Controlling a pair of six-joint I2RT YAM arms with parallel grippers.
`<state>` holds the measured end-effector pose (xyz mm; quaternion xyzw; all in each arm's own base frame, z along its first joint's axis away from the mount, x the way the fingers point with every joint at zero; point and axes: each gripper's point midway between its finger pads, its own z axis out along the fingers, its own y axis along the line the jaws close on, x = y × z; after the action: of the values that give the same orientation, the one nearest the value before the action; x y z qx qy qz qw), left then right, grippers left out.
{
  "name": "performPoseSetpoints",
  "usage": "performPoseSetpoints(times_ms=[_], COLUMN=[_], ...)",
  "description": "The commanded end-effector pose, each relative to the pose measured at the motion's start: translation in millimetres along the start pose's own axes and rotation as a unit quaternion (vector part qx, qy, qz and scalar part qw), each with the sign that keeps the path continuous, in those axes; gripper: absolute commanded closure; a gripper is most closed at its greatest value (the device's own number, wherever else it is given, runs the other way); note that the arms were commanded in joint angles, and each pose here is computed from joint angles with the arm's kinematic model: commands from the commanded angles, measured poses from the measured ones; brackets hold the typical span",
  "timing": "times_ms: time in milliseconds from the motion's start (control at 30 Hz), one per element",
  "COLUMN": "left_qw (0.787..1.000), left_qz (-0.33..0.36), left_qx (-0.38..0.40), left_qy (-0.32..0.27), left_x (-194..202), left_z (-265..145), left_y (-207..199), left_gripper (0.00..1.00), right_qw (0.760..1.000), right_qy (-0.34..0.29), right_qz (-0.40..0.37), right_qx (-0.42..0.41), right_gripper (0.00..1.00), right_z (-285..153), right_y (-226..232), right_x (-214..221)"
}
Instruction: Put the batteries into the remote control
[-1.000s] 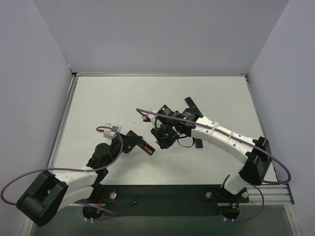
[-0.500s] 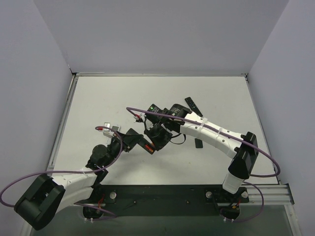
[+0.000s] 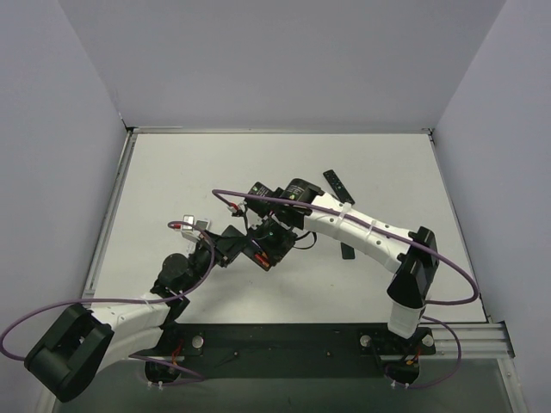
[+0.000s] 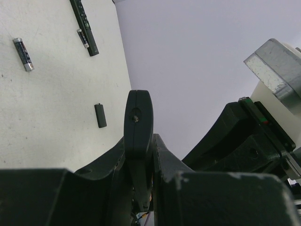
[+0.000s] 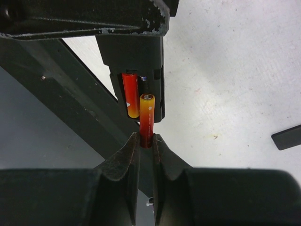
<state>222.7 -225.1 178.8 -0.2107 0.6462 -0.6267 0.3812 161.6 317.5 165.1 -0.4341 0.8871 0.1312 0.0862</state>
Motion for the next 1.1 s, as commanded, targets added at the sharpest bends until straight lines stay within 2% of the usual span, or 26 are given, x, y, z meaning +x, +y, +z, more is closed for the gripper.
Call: performPoseSetpoints(times_ms=[0,567,767,1067], left_qw=[0.999,0.999,0.999,0.999], left_qz=[-0.009,-0.021,-0.022,-0.023], left_qx=[0.033,0.032,0.032,0.037], left_qy=[-0.005,-0.01,-0.003,0.002], left_x=[-1.1,-0.8,1.7,4.5], left_z=[1.7,2.0,3.1,3.5], left_y=[-18.1,-20.0,-20.0,-23.3], left_gripper=[1.0,1.0,1.0,1.0], right_qw=[1.0,0.999,0.999,0.999], right_qy=[0.031,0.052,0.046,0.05], right_qz=[-0.002,-0.008,-0.011,-0.014], right_qx=[0.001,-0.004,0.005,0.003], right_gripper=[1.0,1.0,0.93,0.92], right_z=[-6.6,-0.4,-1.3,1.9], right_y=[2.0,4.6,1.3,2.1], right_x=[10.6,9.2,5.3,4.8])
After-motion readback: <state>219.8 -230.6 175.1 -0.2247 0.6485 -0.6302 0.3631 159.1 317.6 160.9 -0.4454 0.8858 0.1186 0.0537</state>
